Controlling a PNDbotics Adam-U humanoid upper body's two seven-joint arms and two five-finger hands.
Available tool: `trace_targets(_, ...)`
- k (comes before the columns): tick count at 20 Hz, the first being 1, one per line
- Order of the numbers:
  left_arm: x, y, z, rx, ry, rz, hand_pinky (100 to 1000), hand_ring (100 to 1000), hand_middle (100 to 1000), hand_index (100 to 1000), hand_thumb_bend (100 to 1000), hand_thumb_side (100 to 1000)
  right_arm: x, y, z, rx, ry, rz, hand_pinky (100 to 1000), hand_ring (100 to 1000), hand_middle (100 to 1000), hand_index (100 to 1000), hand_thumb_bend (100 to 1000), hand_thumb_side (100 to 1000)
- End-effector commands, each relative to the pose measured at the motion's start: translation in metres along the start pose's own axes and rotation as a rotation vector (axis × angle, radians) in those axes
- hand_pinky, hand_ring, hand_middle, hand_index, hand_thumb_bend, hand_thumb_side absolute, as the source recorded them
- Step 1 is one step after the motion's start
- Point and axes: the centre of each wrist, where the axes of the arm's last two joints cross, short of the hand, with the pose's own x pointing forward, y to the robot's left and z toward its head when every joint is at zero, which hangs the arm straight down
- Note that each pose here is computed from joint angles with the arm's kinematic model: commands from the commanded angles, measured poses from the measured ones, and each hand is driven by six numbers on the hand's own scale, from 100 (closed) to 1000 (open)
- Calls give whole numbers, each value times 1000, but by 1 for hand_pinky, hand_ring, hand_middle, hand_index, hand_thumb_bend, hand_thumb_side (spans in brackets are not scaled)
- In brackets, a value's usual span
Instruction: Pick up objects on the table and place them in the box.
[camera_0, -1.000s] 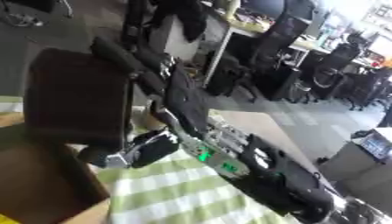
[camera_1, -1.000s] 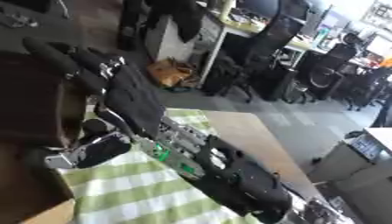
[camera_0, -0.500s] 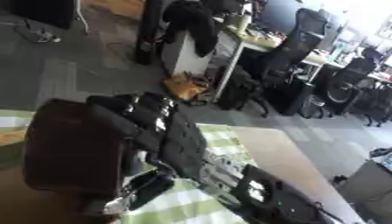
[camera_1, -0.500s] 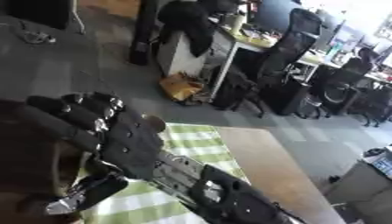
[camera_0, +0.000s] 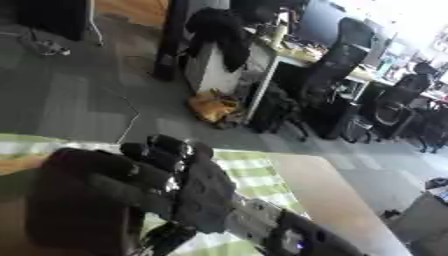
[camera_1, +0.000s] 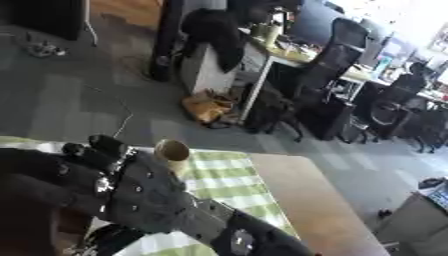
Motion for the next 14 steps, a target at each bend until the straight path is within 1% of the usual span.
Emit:
trace_targets(1, 4, -1, -5, 0, -22, 11, 904, 1000, 870, 813, 216, 1000, -12, -7, -5, 8, -91, 90, 367, 531, 581, 579, 100, 881)
trace_targets(5, 4, 0, -5, -9, -13, 8, 903, 1000, 871, 814, 213, 1000, -9, -7, 0, 31, -116, 140, 376, 541, 597, 583, 100, 886)
trace_targets(9, 4, 5, -5, -4, -9, -6, 902, 1000, 871, 813, 210, 1000, -7, -7, 3, 42, -120, 166, 388, 552, 605, 586, 100, 894)
trace_targets(10, 4, 5, -5, -2, -7, -8, 901, 1000, 871, 814, 210, 1000, -7, -7, 3, 44, -116, 172, 522, 650, 641, 600, 100, 927)
trace_targets(11, 3, 6, -5, -1, -6, -10, 901, 1000, 871, 814, 210, 1000, -7, -8, 4, 45, -107, 179, 522, 650, 641, 600, 100, 927)
trace_targets(12, 3, 7, -5, 1, -6, -13, 901, 1000, 872, 814, 211, 1000, -7, -8, 6, 50, -104, 187, 1000, 948, 970, 866, 100, 1000)
trace_targets(13, 3, 8, -5, 2, -7, -16, 901, 1000, 872, 814, 211, 1000, -7, -9, 8, 61, -104, 200, 1000, 948, 970, 866, 100, 1000)
trace_targets(14, 3, 8, -5, 4, -7, -18, 902, 1000, 873, 814, 213, 1000, -6, -9, 11, 69, -100, 215, 1000, 1000, 1000, 1000, 302, 1000)
